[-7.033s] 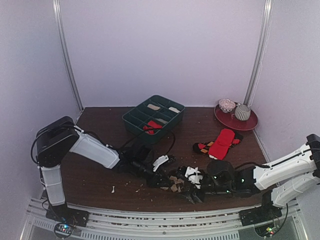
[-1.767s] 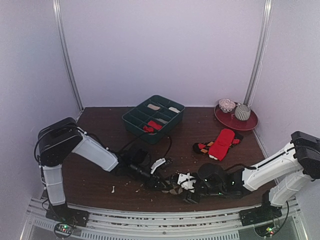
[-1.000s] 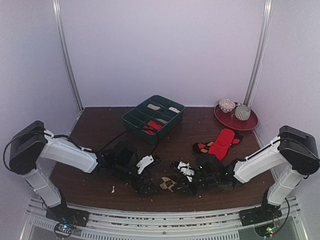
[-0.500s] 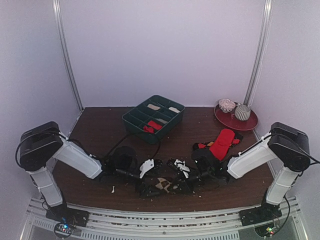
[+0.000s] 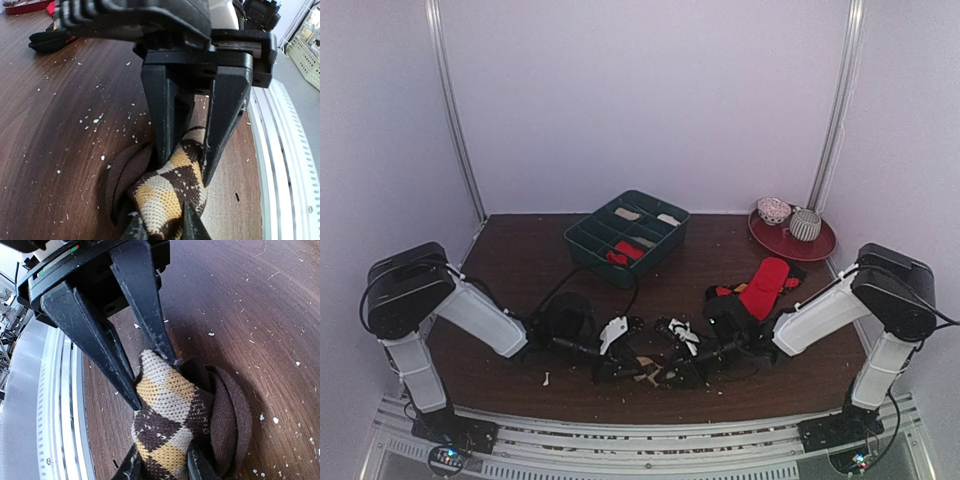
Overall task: Roll the socks
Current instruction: Roll the sock at the center of the board.
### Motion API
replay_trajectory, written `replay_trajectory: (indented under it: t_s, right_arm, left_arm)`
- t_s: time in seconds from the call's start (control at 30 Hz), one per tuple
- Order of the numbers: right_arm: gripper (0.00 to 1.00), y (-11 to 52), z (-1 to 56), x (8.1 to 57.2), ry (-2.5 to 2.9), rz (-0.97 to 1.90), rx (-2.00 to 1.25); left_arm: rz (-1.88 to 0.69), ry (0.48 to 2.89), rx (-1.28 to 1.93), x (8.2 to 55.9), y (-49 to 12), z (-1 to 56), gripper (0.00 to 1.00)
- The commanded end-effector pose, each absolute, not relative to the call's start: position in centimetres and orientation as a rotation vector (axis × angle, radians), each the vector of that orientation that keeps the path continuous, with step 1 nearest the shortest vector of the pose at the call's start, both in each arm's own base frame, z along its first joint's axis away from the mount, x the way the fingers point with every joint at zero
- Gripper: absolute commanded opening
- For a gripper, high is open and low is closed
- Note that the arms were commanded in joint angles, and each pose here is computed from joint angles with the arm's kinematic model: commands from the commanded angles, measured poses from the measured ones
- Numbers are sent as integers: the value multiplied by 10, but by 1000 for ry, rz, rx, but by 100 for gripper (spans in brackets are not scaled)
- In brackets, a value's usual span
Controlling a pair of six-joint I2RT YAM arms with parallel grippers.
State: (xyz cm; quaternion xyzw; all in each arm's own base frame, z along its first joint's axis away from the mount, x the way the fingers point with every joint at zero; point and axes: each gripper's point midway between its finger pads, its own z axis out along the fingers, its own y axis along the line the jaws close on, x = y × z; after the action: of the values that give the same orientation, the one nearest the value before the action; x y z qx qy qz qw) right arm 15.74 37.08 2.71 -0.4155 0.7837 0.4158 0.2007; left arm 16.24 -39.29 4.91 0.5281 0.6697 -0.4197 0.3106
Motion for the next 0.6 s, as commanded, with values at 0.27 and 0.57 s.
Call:
replay_trajectory:
  t_s: [0.27,0.57]
  right_arm:
    - [25,304,-61,106,2729,984,-1158]
    - [41,323,-33,137,2581,906,-1163]
  left_arm:
    - [-1261,1731,1469,145,-412,43,10]
    - [-1194,2274,1346,143,-388,-11,0]
